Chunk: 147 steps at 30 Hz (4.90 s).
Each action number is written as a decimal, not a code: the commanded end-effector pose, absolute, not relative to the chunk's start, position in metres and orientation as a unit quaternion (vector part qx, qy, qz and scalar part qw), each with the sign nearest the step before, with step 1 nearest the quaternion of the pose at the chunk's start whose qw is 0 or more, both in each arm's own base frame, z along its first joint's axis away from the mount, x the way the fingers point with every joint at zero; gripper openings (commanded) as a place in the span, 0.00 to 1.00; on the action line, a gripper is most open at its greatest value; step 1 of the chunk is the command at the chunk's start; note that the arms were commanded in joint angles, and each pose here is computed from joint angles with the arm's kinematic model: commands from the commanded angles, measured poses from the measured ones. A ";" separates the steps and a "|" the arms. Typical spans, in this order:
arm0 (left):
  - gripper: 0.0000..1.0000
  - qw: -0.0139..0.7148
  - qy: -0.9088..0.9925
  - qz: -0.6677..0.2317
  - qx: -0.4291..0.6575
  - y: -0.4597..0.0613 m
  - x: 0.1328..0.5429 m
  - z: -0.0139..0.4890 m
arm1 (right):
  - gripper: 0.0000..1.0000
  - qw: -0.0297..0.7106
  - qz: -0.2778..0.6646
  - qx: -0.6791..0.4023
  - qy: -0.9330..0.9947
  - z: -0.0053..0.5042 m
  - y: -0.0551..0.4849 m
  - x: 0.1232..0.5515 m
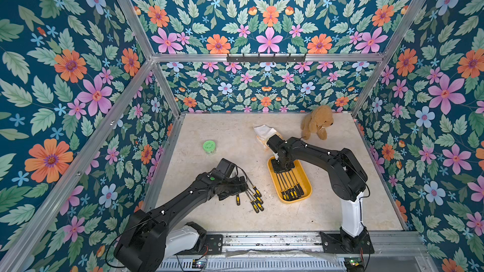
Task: Put the file tool into the storage box
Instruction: Place the file tool in the storage box, then pick up the file tool from the center of the board, then place the file tool in the storage box.
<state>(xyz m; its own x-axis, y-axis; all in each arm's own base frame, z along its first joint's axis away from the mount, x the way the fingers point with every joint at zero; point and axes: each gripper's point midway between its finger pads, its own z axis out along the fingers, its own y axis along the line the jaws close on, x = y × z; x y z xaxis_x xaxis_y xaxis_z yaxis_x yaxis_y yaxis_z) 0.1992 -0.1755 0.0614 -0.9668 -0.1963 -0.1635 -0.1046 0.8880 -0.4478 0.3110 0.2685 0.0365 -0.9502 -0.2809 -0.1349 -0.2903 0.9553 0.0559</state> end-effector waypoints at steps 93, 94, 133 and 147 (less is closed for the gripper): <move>0.96 0.148 0.928 -0.340 0.017 -0.230 0.214 0.159 | 0.00 0.086 0.158 -0.118 0.977 0.137 0.288 0.317; 0.97 0.149 0.930 -0.337 0.013 -0.229 0.215 0.157 | 0.00 0.090 0.130 -0.122 0.980 0.138 0.277 0.319; 0.97 0.140 0.950 -0.277 -0.042 -0.206 0.217 0.107 | 0.12 0.019 0.021 -0.173 0.985 0.025 0.275 0.303; 0.97 0.128 0.944 -0.297 -0.071 -0.210 0.211 0.109 | 0.26 0.070 0.033 -0.141 0.987 0.075 0.266 0.328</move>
